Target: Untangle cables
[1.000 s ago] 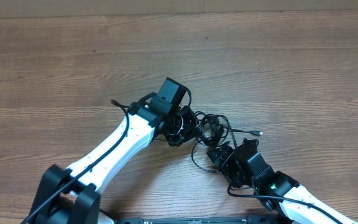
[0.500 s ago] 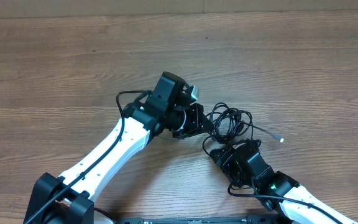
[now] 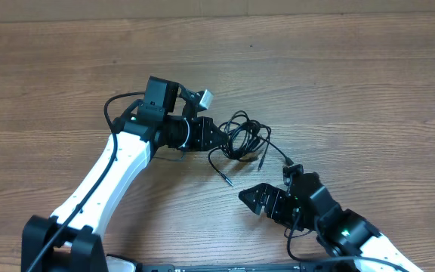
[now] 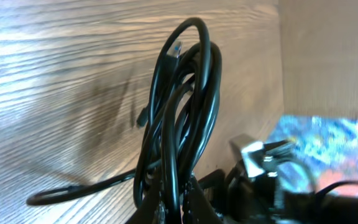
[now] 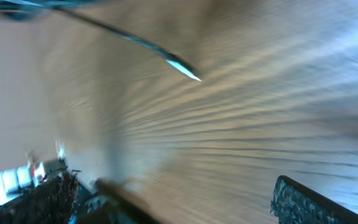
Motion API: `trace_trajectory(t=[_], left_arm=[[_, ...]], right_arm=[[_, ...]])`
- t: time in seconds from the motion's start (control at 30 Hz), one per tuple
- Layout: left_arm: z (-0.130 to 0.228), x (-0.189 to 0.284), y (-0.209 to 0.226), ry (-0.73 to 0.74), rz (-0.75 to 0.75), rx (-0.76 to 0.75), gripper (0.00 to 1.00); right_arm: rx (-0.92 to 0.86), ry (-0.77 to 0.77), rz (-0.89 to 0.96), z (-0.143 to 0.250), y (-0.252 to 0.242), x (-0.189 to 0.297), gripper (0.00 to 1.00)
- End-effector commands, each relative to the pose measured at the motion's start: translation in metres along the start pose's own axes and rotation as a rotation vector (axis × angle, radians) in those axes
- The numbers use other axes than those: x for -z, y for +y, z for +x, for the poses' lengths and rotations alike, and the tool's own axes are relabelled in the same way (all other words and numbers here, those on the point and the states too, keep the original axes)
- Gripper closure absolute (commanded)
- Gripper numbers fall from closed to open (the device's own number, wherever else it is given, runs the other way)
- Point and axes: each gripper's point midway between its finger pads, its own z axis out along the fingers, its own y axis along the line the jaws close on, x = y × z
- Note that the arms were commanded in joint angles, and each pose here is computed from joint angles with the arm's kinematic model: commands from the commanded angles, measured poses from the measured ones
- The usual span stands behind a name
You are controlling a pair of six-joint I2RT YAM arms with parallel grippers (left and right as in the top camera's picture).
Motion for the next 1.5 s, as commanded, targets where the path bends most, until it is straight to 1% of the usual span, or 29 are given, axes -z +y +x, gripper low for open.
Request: trace_trajectory(t=[0.0,0.07,0.2,0.33,0.47,0.53,0.7,0.8,0.83,0.9,0.93,0.97,1.03,1.13,1.17,1.23,1.3,1.4,1.47], left_arm=[[0.006,0.018,-0.035,-0.022,0.091,-0.217,0.96],[0.008,0.023,-0.040,-0.029,0.093,-0.233,0.96],[0.009,0.031,-0.048,-0.048,0.097,-0.254,0.96],[0.012,0.036,-0.054,-0.052,0.110,-0.263,0.96],[0.019,0.038,-0.068,-0.029,0.192,-0.269,0.96],[0.020,0.038,-0.070,-0.022,0.206,-0.267,0.95],[0.027,0.034,-0.077,0.002,0.227,-0.279,0.96],[0.037,0.029,-0.086,0.040,0.253,-0.286,0.96],[0.040,0.029,-0.088,0.053,0.264,-0.285,0.96],[0.047,0.027,-0.094,0.079,0.287,-0.283,0.96],[0.050,0.026,-0.096,0.091,0.295,-0.280,0.96],[0.053,0.026,-0.096,0.100,0.295,-0.274,0.96],[0.057,0.026,-0.095,0.115,0.292,-0.260,0.96],[0.059,0.028,-0.096,0.117,0.290,-0.255,0.96],[0.059,0.029,-0.098,0.113,0.292,-0.261,0.96],[0.060,0.034,-0.103,0.099,0.298,-0.283,0.96],[0.059,0.041,-0.108,0.076,0.302,-0.314,0.96],[0.056,0.053,-0.115,0.024,0.300,-0.361,0.96],[0.053,0.062,-0.117,-0.015,0.285,-0.384,0.96]], right_arm=[[0.204,-0.045,-0.136,-0.008,0.049,0.028,0.00],[0.259,-0.080,-0.185,-0.011,0.065,0.040,0.00],[0.265,-0.175,-0.198,-0.025,0.073,0.052,0.00],[0.109,-0.247,-0.166,-0.040,0.066,0.053,0.00],[0.012,-0.307,-0.134,-0.052,0.059,0.053,0.01],[-0.034,-0.328,-0.117,-0.057,0.054,0.052,0.04],[-0.068,-0.350,-0.072,-0.063,0.045,0.045,0.09],[-0.082,-0.373,-0.009,-0.069,0.033,0.038,0.11],[-0.085,-0.376,0.008,-0.071,0.029,0.036,0.13],[-0.092,-0.382,0.041,-0.072,0.022,0.032,0.22],[-0.095,-0.385,0.063,-0.073,0.018,0.030,0.28],[-0.098,-0.386,0.080,-0.074,0.014,0.028,0.38],[-0.104,-0.375,0.111,-0.073,0.007,0.023,0.49],[-0.114,-0.351,0.168,-0.070,-0.006,0.015,0.56],[-0.117,-0.348,0.189,-0.069,-0.010,0.013,0.57],[-0.123,-0.351,0.238,-0.070,-0.021,0.010,0.62],[-0.127,-0.359,0.283,-0.070,-0.031,0.009,0.69],[-0.129,-0.360,0.317,-0.070,-0.039,0.007,0.85],[-0.130,-0.357,0.323,-0.070,-0.040,0.006,0.93]])
